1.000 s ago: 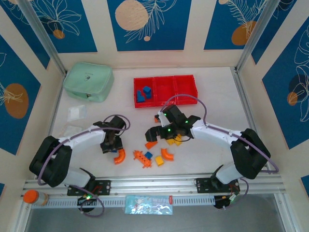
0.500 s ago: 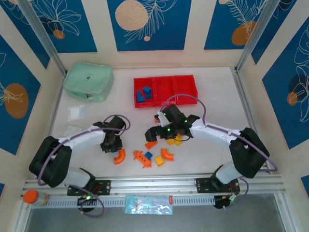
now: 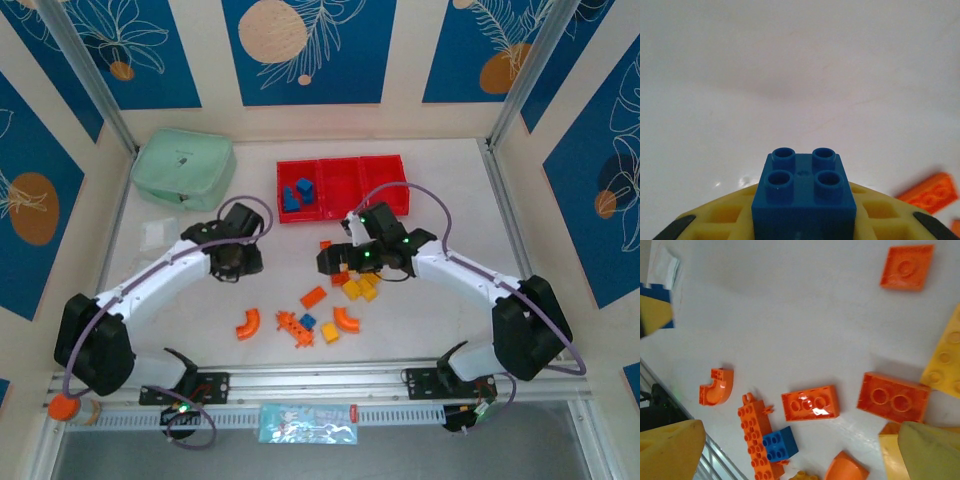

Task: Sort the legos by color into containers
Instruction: Place the lego in the container.

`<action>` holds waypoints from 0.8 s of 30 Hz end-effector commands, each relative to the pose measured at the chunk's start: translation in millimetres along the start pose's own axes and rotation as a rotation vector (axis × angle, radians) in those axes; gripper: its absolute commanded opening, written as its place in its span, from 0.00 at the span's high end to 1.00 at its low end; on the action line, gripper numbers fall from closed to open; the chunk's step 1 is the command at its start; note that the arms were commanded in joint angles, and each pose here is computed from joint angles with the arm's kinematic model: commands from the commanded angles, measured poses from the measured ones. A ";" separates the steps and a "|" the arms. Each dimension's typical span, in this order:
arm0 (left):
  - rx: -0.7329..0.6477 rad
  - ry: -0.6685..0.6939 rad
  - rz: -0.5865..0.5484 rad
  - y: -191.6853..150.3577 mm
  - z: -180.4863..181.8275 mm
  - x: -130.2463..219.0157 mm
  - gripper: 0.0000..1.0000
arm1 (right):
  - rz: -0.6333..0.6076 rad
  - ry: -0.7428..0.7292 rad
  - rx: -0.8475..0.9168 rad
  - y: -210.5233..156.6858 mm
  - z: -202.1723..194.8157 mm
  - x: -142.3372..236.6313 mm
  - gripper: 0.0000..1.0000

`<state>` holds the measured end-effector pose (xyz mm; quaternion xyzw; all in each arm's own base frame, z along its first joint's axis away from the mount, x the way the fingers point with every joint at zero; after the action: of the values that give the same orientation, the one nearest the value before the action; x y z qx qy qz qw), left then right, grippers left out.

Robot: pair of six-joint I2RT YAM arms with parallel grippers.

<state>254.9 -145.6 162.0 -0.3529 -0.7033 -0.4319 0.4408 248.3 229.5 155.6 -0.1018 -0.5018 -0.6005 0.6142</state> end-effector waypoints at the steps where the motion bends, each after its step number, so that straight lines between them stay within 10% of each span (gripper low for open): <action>1: -0.065 -0.053 -0.023 18.8 -31.4 12.1 0.74 | -0.031 -0.011 0.012 11.1 -3.8 16.0 0.01; 24: -0.188 -0.045 -0.263 180.1 -178.3 -75.7 0.71 | -0.183 -0.095 -0.126 42.2 -59.9 51.6 0.01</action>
<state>480.0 -262.6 185.2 -0.3317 -0.7094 -0.5287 0.3274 303.8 165.2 173.5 -0.1408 -0.4978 -0.6732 0.5284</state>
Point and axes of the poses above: each hand's point on the last joint's axis, 136 mm out from that joint toward the fingers, its own x axis back along the fingers, its own z axis along the line the jaws close on, y = z × x, the point moved 4 cm from there along x, back along the fingers, and after that the axes turned 11 degrees about x, right-handed, at the moved point
